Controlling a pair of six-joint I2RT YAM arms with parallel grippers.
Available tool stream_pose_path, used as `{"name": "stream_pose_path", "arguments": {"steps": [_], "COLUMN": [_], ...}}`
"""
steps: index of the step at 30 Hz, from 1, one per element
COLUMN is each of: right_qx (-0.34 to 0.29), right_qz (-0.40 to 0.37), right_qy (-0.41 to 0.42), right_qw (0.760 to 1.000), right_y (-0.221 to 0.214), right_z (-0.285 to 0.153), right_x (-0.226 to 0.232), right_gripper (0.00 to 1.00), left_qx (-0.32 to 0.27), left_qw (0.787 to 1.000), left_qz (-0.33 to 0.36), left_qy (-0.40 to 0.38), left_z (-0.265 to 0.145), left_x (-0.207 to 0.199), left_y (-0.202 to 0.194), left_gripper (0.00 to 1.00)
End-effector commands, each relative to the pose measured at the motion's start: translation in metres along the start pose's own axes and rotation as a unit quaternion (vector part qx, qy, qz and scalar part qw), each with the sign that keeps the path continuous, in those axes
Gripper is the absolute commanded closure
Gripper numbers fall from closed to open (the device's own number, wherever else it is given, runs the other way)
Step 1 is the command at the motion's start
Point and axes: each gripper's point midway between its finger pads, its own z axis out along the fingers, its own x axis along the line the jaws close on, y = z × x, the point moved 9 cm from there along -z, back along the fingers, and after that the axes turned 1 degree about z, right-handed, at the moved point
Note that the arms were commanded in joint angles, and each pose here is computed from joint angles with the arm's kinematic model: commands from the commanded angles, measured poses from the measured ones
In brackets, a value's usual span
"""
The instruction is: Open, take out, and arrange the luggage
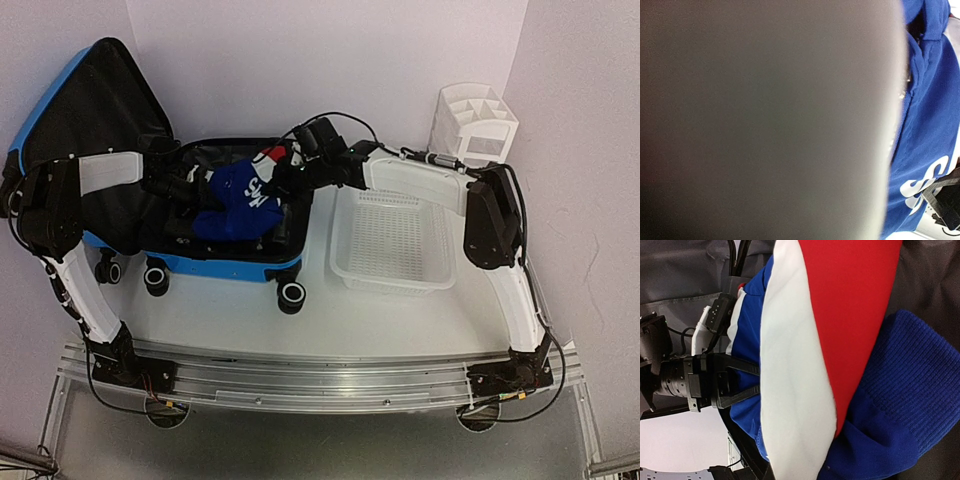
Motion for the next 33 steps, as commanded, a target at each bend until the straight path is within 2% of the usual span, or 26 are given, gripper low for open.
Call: {"name": "stream_pose_path", "arguments": {"steps": [1, 9, 18, 22, 26, 33], "right_qx": [-0.039, -0.076, -0.090, -0.103, -0.114, -0.114], "right_qz": [-0.022, -0.051, -0.062, -0.070, -0.075, -0.063], "right_qy": [0.054, 0.070, 0.073, 0.066, 0.049, -0.011], "right_qw": [0.998, 0.993, 0.991, 0.990, 0.989, 0.991], "right_y": [0.019, 0.029, 0.036, 0.045, 0.055, 0.052], "right_z": [-0.025, -0.054, -0.065, -0.081, -0.103, -0.158], "right_x": [0.036, 0.061, 0.069, 0.069, 0.063, 0.029], "right_gripper": [1.00, 1.00, 1.00, 1.00, 1.00, 1.00], "left_qx": [-0.017, -0.046, -0.059, -0.081, -0.092, -0.059], "left_qw": [0.998, 0.993, 0.990, 0.983, 0.974, 0.959], "left_qz": [0.050, 0.102, 0.114, 0.144, 0.190, 0.252], "left_qy": [-0.034, -0.048, -0.064, -0.077, -0.084, -0.114], "left_z": [-0.020, -0.059, -0.072, -0.076, -0.067, -0.021], "left_x": [-0.039, -0.080, -0.096, -0.114, -0.143, -0.206], "left_y": [0.004, 0.014, 0.018, 0.026, 0.030, 0.018], "left_gripper": [1.00, 1.00, 1.00, 1.00, 1.00, 1.00]}}
